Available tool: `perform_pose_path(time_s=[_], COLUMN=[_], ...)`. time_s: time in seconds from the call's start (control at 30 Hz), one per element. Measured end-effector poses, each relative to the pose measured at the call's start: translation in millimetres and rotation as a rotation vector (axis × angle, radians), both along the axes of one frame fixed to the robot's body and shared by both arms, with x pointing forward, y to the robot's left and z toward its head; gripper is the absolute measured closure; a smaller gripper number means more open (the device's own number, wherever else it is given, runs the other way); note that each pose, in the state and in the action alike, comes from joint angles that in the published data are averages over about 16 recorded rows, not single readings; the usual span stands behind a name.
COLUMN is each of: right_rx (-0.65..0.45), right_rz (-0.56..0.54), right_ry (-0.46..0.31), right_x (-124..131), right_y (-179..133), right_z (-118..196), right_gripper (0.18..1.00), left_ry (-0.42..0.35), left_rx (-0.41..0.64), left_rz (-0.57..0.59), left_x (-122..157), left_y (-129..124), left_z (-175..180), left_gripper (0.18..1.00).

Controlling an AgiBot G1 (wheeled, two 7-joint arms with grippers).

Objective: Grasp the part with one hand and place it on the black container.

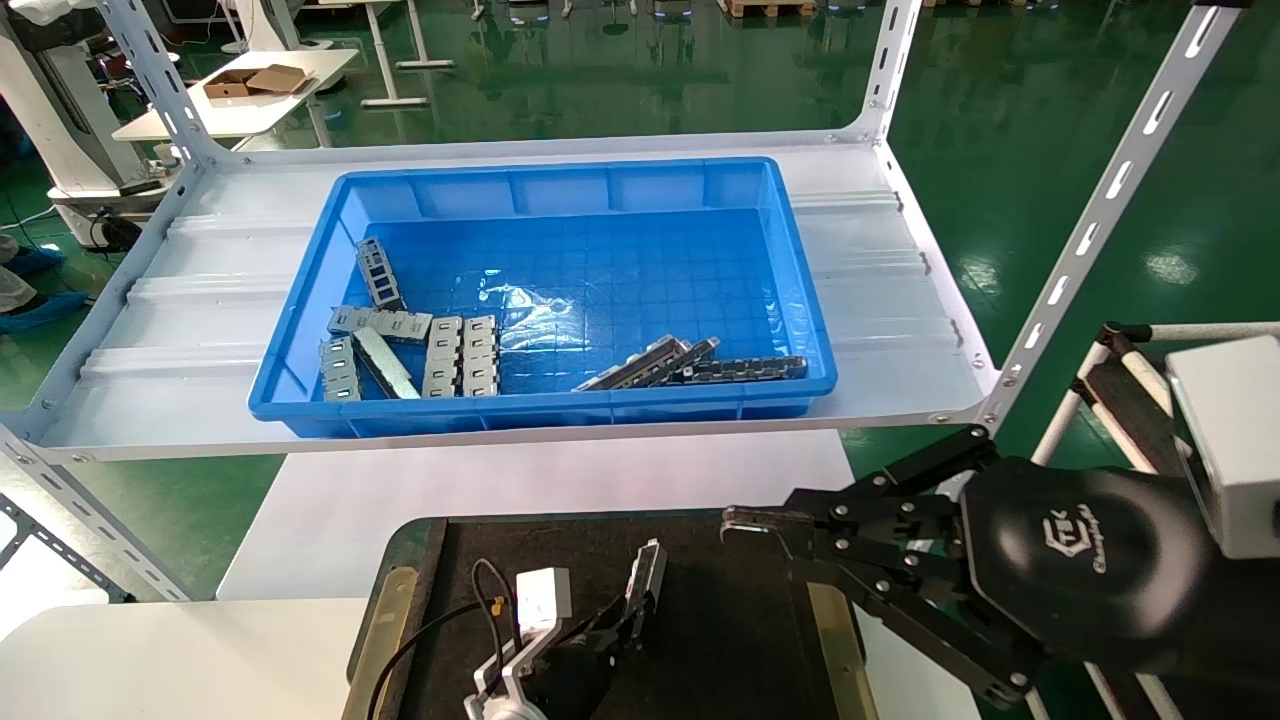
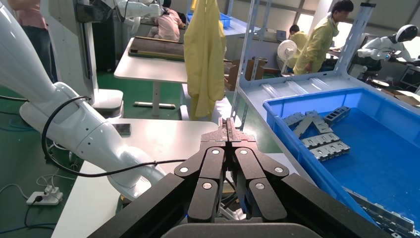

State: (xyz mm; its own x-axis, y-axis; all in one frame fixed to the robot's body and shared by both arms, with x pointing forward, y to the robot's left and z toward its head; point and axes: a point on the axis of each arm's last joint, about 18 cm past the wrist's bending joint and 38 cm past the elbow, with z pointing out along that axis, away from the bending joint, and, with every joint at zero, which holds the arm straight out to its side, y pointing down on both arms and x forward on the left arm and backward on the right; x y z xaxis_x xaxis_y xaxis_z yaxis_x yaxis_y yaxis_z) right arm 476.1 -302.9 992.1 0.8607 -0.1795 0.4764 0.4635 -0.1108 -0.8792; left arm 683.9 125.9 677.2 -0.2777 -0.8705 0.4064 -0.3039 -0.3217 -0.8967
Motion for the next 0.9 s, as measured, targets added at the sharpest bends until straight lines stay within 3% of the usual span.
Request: perform_pose_path(time_s=[0.43,0.9], right_rx=[0.0,0.0], right_rz=[0.0,0.0], right_ry=[0.0,0.0], right_x=[0,0], right_y=[0,0], right_z=[0,0], right_gripper=[0.946,0.748], left_ry=[0.017,-0.037], left_rx=[-0.013,0.01], left_rz=[0.013,-0.007], left_x=[0,5], left_y=[-6,-9], left_z=[1,22], left_gripper=[0.797,0.618])
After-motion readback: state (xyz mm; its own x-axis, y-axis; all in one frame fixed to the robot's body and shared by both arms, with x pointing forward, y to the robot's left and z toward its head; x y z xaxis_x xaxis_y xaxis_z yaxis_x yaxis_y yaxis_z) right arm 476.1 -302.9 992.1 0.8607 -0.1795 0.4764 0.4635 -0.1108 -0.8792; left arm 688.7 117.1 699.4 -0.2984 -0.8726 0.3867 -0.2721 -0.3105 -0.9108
